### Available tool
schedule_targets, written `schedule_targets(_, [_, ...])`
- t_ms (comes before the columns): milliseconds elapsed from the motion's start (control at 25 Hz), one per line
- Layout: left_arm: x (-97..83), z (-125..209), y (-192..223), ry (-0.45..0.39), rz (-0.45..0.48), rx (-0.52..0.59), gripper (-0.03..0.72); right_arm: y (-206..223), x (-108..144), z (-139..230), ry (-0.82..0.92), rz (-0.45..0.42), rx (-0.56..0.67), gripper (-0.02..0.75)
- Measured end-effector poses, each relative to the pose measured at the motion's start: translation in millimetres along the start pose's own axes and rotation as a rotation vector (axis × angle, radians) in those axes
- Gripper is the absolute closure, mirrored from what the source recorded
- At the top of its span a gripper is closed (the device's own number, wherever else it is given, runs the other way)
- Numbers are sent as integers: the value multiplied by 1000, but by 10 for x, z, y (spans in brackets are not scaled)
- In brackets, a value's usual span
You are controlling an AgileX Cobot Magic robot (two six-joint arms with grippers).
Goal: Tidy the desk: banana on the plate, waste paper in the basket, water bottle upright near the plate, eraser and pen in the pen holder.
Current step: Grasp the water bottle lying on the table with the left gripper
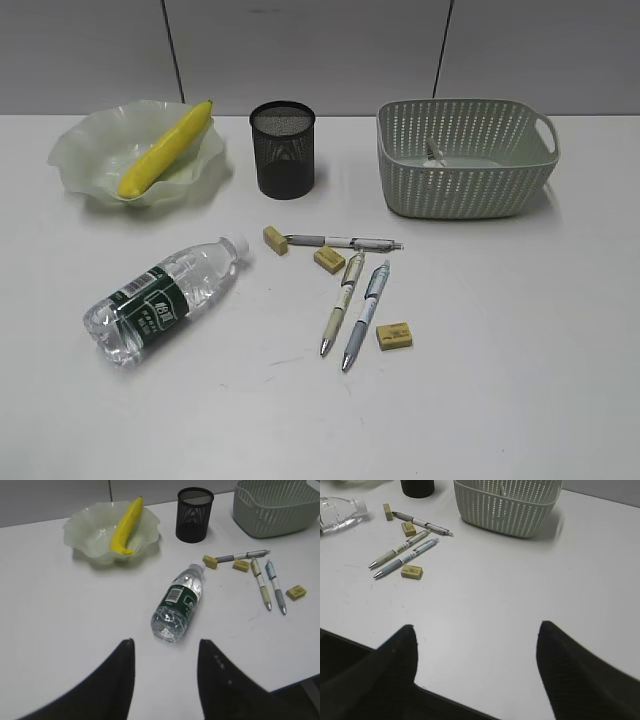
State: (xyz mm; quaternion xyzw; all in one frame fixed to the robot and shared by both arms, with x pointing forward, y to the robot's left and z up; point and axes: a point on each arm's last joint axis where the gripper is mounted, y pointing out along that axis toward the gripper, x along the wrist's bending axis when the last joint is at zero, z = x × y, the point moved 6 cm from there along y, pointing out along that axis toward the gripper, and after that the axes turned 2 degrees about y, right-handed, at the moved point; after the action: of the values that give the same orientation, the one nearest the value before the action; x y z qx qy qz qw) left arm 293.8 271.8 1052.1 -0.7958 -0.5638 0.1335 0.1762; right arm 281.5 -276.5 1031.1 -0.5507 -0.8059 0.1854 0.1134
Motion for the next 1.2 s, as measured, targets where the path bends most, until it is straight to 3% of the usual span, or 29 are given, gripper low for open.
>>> schedule_targets(240, [-4,-394,461,-13,56,177,295,0,0,-1,0,0,-1,157])
schedule_targets(400, [-29,-560,1008,-16,130,334,260,0,0,-2,0,0,-1,158])
schedule_targets(640, [10,-489,1898,-49,181,607,171,0,0,-2,0,0,-1,167])
schedule_targets(800, [-131,-445,2374,29,235,701,129,0,0,-2,0,0,-1,167])
schedule_targets(1040, [-453,-350,2968,258,267,765,123,0,0,-3,0,0,-2,167])
schedule_targets(1200, [-512,-228,3285,276,235,823,95,0,0,-3,0,0,-2,168])
